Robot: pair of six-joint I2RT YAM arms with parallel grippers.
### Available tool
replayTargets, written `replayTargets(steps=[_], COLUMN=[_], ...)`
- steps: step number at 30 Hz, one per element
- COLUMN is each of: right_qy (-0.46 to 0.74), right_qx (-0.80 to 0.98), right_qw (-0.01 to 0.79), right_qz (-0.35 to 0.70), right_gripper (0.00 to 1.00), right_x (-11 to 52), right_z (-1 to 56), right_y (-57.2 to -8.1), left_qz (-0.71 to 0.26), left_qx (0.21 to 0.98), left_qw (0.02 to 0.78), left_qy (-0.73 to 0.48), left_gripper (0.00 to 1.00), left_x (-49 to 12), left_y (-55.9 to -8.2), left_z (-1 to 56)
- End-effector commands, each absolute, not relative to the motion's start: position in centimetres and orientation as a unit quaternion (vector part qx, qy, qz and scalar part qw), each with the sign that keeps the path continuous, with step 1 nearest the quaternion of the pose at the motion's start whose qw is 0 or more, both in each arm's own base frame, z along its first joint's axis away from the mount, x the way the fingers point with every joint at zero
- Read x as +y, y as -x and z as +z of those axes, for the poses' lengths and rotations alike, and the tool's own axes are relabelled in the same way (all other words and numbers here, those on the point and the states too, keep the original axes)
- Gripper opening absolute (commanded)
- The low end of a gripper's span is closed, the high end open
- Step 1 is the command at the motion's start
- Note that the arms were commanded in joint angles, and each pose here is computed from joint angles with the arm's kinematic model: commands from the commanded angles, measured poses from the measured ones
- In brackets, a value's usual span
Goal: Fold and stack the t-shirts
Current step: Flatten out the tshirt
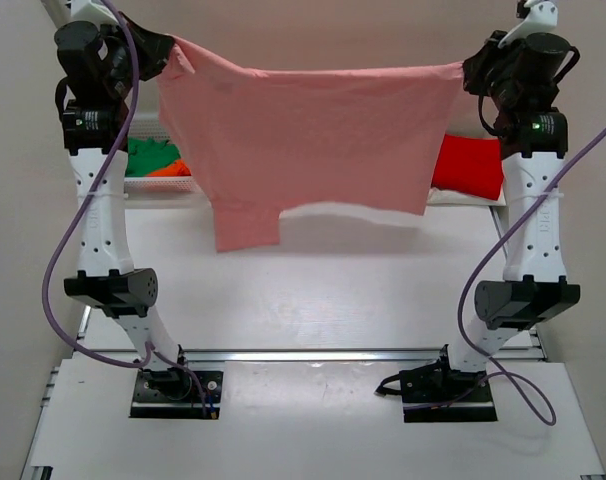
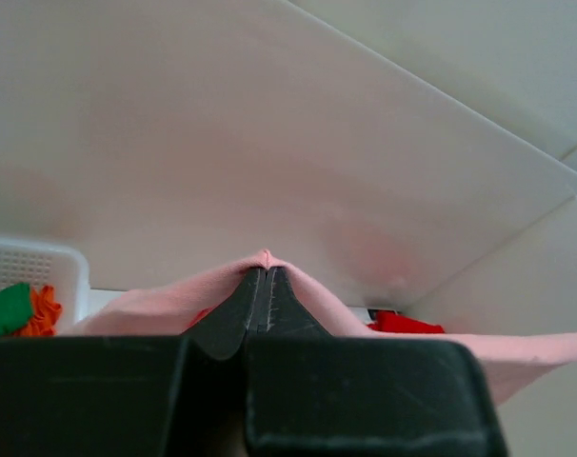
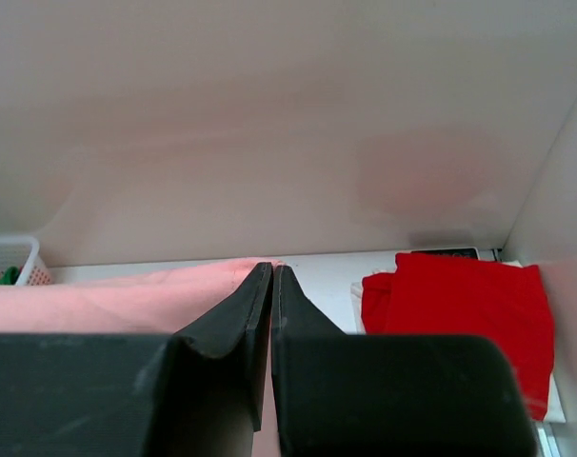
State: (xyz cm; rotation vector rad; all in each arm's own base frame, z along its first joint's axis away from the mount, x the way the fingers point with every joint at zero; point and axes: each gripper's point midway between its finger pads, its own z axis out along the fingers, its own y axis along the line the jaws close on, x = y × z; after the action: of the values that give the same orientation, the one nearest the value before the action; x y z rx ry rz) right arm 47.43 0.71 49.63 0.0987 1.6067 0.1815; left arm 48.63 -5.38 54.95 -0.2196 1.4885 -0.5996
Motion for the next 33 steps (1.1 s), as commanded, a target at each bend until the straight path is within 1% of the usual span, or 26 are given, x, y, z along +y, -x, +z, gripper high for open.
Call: replayTargets(steps=[1, 3, 4, 6, 7, 8, 9, 10, 11, 12, 13, 14, 15, 16, 17, 19, 20, 21, 22, 23, 25, 26, 27, 28, 30, 33], right_qy=[-0.044, -0.05, -0.054, -0.064, -0.066, -0.072, -0.081, -0.086, -0.094, -0.104, -0.109, -0.121, -0.134, -0.148, -0.164, -0.187, -0.199, -0.206, -0.213, -0.217, -0.228, -0.235, -0.236, -0.242, -0.251, -0.245], right_qx=[0.646, 0.639, 0.646, 0.666, 0.669, 0.691, 0.709, 0.728, 0.737, 0.755, 0.752, 0.778, 0.793, 0.811, 0.832, 0.866, 0.882, 0.902, 0.91, 0.918, 0.931, 0.933, 0.936, 0.934, 0.941, 0.949], right_qw=[0.76, 0.765, 0.759, 0.74, 0.737, 0.716, 0.698, 0.677, 0.667, 0.644, 0.646, 0.612, 0.59, 0.561, 0.524, 0.459, 0.425, 0.376, 0.355, 0.33, 0.283, 0.273, 0.258, 0.259, 0.222, 0.196], right_qz=[0.062, 0.065, 0.065, 0.066, 0.063, 0.065, 0.062, 0.063, 0.062, 0.067, 0.069, 0.07, 0.073, 0.071, 0.075, 0.066, 0.054, 0.047, 0.036, 0.025, 0.012, 0.015, 0.039, 0.041, 0.044, 0.047], right_gripper=[0.0, 0.0, 0.0, 0.0, 0.0, 0.0, 0.0, 0.0, 0.0, 0.0, 0.0, 0.0, 0.0, 0.0, 0.0, 0.0, 0.0, 0.0, 0.0, 0.0, 0.0, 0.0, 0.0, 0.0, 0.0, 0.0], right_x=[-1.2, -2.1, -2.5, -3.0, -3.3, -3.3, -3.6, -3.6, -3.7, -3.3, -3.2, -3.0, -2.7, -2.7, -2.5, -2.4, -2.3, -1.8, -1.9, -1.8, -1.9, -1.8, -1.0, -1.0, -0.5, 0.4], right_z=[57.0, 57.6, 56.8, 54.3, 53.8, 51.3, 48.8, 46.2, 44.8, 42.0, 42.0, 38.2, 35.6, 32.8, 30.3, 25.0, 23.0, 20.1, 18.4, 17.3, 14.6, 14.2, 13.5, 13.7, 12.5, 10.9], right_y=[-45.2, -44.5, -44.7, -44.7, -44.4, -44.8, -44.6, -43.9, -43.6, -42.4, -40.7, -39.8, -38.1, -36.1, -34.5, -30.7, -28.9, -26.7, -25.1, -23.4, -20.8, -19.9, -19.1, -19.1, -18.1, -17.5], left_qz=[-0.27, -0.265, -0.262, -0.269, -0.271, -0.276, -0.282, -0.28, -0.279, -0.285, -0.285, -0.292, -0.293, -0.297, -0.293, -0.304, -0.305, -0.322, -0.322, -0.318, -0.316, -0.31, -0.315, -0.314, -0.314, -0.324], left_qx=[0.593, 0.593, 0.597, 0.625, 0.646, 0.651, 0.669, 0.672, 0.675, 0.688, 0.714, 0.711, 0.725, 0.74, 0.75, 0.79, 0.807, 0.813, 0.828, 0.842, 0.86, 0.872, 0.873, 0.884, 0.893, 0.891], left_qw=[0.755, 0.757, 0.755, 0.729, 0.71, 0.705, 0.687, 0.683, 0.681, 0.664, 0.634, 0.635, 0.617, 0.597, 0.587, 0.525, 0.497, 0.477, 0.45, 0.425, 0.391, 0.366, 0.36, 0.334, 0.304, 0.293], left_qy=[0.076, 0.075, 0.075, 0.07, 0.07, 0.058, 0.048, 0.049, 0.051, 0.062, 0.079, 0.078, 0.083, 0.083, 0.088, 0.093, 0.098, 0.087, 0.088, 0.092, 0.086, 0.092, 0.091, 0.095, 0.107, 0.127], left_gripper=[0.0, 0.0, 0.0, 0.0, 0.0, 0.0, 0.0, 0.0, 0.0, 0.0, 0.0, 0.0, 0.0, 0.0, 0.0, 0.0, 0.0, 0.0, 0.0, 0.0, 0.0, 0.0, 0.0, 0.0, 0.0, 0.0], left_x=[-4.0, -4.0, -3.9, -5.2, -5.8, -7.2, -8.8, -9.3, -9.5, -9.5, -9.2, -9.0, -8.9, -9.6, -9.5, -10.8, -11.0, -11.8, -12.1, -12.1, -12.7, -12.7, -12.7, -12.6, -12.5, -12.4], left_y=[-43.2, -42.3, -42.1, -42.4, -43.1, -42.1, -41.3, -40.1, -39.7, -38.4, -38.3, -36.3, -34.7, -32.7, -32.0, -28.5, -27.7, -26.0, -24.4, -23.6, -20.6, -19.7, -18.6, -17.2, -15.5, -14.5], left_z=[62.2, 62.2, 62.0, 59.7, 57.6, 57.2, 55.0, 53.5, 52.5, 50.1, 46.5, 46.3, 43.7, 41.2, 39.6, 33.4, 30.2, 29.1, 26.6, 24.2, 21.2, 18.8, 18.3, 16.2, 13.8, 12.4])
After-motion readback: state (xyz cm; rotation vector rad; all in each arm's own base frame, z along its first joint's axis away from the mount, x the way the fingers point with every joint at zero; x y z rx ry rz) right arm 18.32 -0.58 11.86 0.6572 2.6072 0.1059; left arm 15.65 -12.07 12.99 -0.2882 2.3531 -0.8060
